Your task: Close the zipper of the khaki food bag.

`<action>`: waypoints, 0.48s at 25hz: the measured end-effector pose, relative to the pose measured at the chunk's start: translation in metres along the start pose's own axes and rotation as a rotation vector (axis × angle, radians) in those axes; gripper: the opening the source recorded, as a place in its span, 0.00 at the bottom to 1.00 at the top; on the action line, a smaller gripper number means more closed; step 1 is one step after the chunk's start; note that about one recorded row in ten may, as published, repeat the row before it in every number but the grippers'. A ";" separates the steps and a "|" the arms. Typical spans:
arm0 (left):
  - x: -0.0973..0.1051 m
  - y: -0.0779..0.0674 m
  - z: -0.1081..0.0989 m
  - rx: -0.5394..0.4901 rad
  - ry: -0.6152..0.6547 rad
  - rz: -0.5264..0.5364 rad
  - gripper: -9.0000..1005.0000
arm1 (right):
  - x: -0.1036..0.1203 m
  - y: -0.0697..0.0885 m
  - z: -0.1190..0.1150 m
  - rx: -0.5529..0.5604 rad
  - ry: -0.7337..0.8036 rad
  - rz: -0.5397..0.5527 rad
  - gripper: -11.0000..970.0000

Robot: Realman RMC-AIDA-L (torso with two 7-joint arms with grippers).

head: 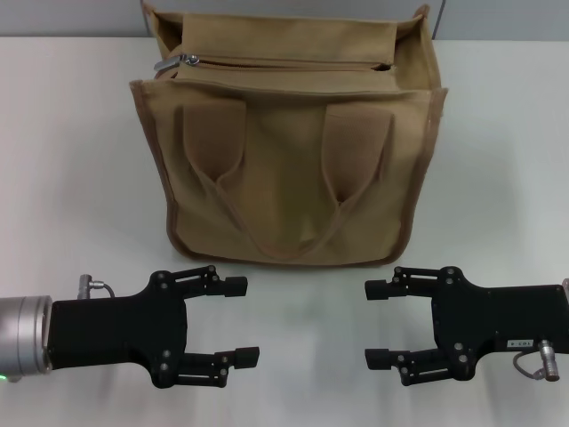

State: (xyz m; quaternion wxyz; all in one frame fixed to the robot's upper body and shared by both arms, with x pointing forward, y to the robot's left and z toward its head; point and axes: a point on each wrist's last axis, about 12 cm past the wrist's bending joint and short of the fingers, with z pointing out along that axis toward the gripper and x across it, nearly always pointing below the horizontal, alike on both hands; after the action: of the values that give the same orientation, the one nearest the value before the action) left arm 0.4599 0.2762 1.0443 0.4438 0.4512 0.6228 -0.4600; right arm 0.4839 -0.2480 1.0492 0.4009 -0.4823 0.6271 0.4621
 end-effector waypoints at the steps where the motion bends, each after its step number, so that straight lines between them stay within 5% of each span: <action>1: 0.000 0.000 0.000 -0.001 0.000 0.000 0.83 | 0.000 0.000 0.000 0.000 0.000 0.000 0.84; 12: -0.001 0.000 0.000 -0.005 -0.012 0.009 0.82 | 0.000 0.000 0.000 0.000 -0.001 0.000 0.84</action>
State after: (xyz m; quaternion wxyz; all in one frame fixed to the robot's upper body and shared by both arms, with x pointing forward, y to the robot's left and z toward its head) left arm 0.4603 0.2756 1.0450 0.4507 0.4502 0.6193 -0.4589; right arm 0.4840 -0.2480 1.0493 0.4012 -0.4820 0.6270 0.4621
